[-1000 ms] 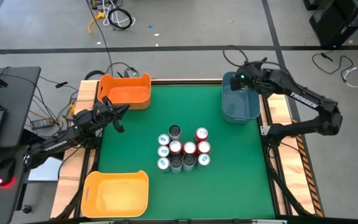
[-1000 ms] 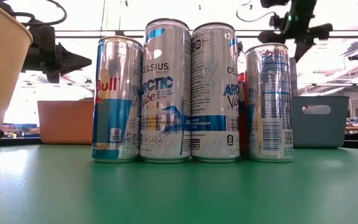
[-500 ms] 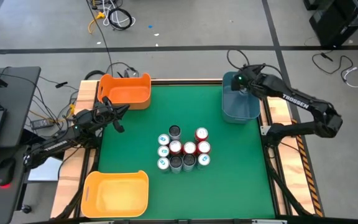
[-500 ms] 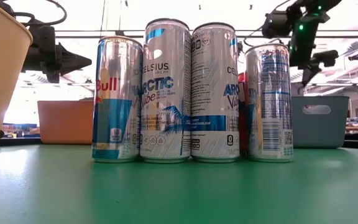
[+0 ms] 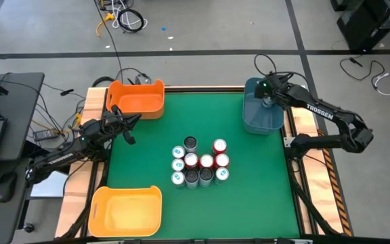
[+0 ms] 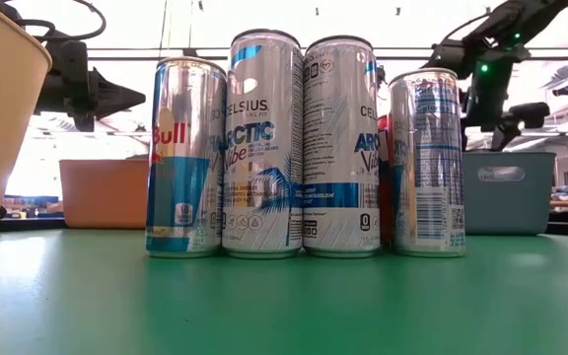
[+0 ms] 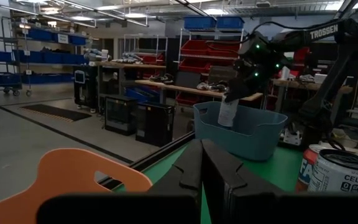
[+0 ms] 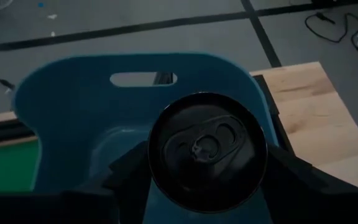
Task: Sort soda cans
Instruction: Put the white-blue soda can into the blue bin
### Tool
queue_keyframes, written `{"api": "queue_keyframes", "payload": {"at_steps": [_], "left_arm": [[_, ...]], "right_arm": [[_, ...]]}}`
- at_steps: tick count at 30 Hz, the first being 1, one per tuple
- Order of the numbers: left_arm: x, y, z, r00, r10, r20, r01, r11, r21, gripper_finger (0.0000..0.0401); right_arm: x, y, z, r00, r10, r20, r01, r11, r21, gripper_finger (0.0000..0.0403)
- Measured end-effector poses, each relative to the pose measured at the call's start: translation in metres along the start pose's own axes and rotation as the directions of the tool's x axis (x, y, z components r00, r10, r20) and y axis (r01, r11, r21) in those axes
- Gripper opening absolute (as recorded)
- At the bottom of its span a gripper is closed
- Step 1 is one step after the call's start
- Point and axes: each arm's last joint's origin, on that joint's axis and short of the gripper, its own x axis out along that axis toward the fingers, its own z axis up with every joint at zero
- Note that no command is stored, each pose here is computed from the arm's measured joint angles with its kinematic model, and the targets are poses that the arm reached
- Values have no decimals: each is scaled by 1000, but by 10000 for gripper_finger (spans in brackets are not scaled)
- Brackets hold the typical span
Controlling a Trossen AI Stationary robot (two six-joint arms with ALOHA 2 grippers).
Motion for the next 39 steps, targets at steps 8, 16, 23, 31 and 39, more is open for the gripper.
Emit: {"api": "queue_keyframes", "payload": {"at_steps": [8, 16, 23, 31, 39], "left_arm": [[0, 0, 0, 1000, 0, 0, 0, 1000, 0, 11], [0, 0, 0, 1000, 0, 0, 0, 1000, 0, 11], [0, 0, 0, 1000, 0, 0, 0, 1000, 0, 11], [0, 0, 0, 1000, 0, 0, 0, 1000, 0, 11], [0, 0, 0, 1000, 0, 0, 0, 1000, 0, 11]], "right_arm": [[5, -2, -7, 998, -13, -63, 11, 999, -33, 298], [3, -1, -3, 999, 0, -35, -1, 1000, -16, 340], [2, -1, -4, 999, -1, -36, -1, 999, -47, 349], [-28, 9, -2, 985, 154, -84, -164, 977, -134, 348], [-85, 28, -13, 899, 419, -128, -438, 859, -267, 347]]}}
